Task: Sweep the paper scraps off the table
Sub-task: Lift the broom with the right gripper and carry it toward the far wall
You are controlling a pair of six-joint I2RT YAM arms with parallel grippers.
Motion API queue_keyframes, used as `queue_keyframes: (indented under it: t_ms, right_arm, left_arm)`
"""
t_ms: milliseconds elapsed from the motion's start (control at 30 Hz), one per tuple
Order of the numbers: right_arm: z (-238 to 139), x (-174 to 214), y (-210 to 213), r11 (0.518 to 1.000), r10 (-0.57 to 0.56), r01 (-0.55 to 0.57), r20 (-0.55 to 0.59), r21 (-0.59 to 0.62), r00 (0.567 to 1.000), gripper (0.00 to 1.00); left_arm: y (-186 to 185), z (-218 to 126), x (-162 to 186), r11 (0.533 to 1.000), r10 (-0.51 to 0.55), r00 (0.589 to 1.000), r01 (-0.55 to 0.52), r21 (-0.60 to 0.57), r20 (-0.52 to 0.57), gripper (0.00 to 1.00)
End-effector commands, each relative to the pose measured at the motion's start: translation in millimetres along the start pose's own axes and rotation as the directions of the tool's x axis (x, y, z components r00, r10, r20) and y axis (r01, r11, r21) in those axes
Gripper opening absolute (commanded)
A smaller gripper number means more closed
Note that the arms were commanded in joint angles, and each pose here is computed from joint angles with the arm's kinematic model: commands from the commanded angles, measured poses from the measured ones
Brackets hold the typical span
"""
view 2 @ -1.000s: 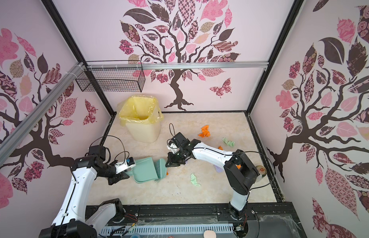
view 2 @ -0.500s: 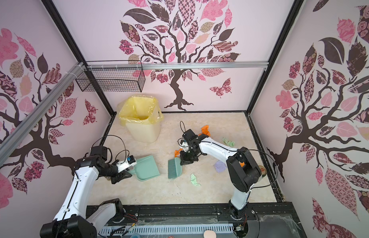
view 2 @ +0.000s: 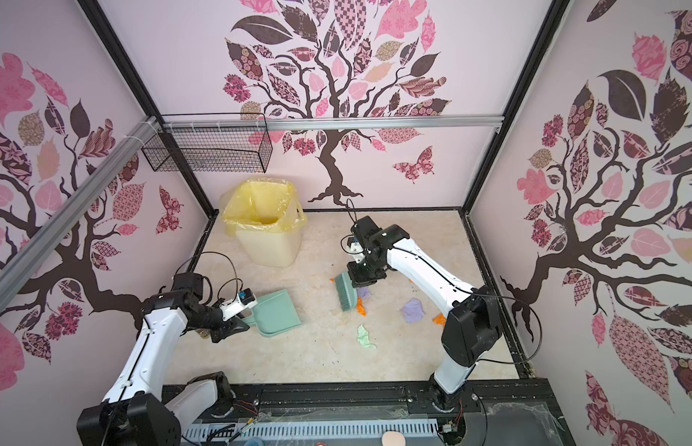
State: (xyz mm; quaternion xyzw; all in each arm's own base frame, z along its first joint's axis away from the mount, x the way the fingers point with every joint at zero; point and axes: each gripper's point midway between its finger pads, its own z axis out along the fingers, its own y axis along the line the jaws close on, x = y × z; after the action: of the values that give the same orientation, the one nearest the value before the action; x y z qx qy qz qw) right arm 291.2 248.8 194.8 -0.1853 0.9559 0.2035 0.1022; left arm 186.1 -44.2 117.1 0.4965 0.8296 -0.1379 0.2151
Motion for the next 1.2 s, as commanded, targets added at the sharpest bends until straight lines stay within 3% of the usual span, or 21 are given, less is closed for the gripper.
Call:
queue_keyframes:
  t_ms: [0,133,267,500,967,1167]
  right_arm:
    - [-5,-35,17,0.996,0.032,-0.026,0.068,-0.089,0.997,0.0]
    - [9,-89,6,0.968,0.187,-0.156,0.149,-0.198,0.971,0.0]
    - [34,-127,-15,0.915,0.361,-0.302,0.205,-0.269,0.91,0.0]
    - [71,-117,-51,0.828,0.535,-0.469,0.183,-0.309,0.825,0.0]
    - [44,21,-100,0.86,0.51,-0.498,0.155,-0.113,0.846,0.0]
    - [-15,18,-83,0.901,0.433,-0.417,0.25,-0.115,0.866,0.0]
  left_arm:
    - [3,-2,-6,1.0,-0.003,1.0,0.003,-0.003,0.028,0.0]
    - [1,-2,-5,1.0,-0.001,1.0,0.001,-0.004,0.024,0.0]
    - [-1,-2,-4,1.0,0.002,1.0,-0.002,-0.006,0.02,0.0]
    - [-6,-1,-1,1.0,0.002,1.0,-0.002,-0.003,0.019,0.0]
    - [-1,3,-6,1.0,-0.009,0.999,0.008,0.019,0.04,0.0]
    - [1,8,-9,1.0,-0.007,0.999,0.006,0.028,0.034,0.0]
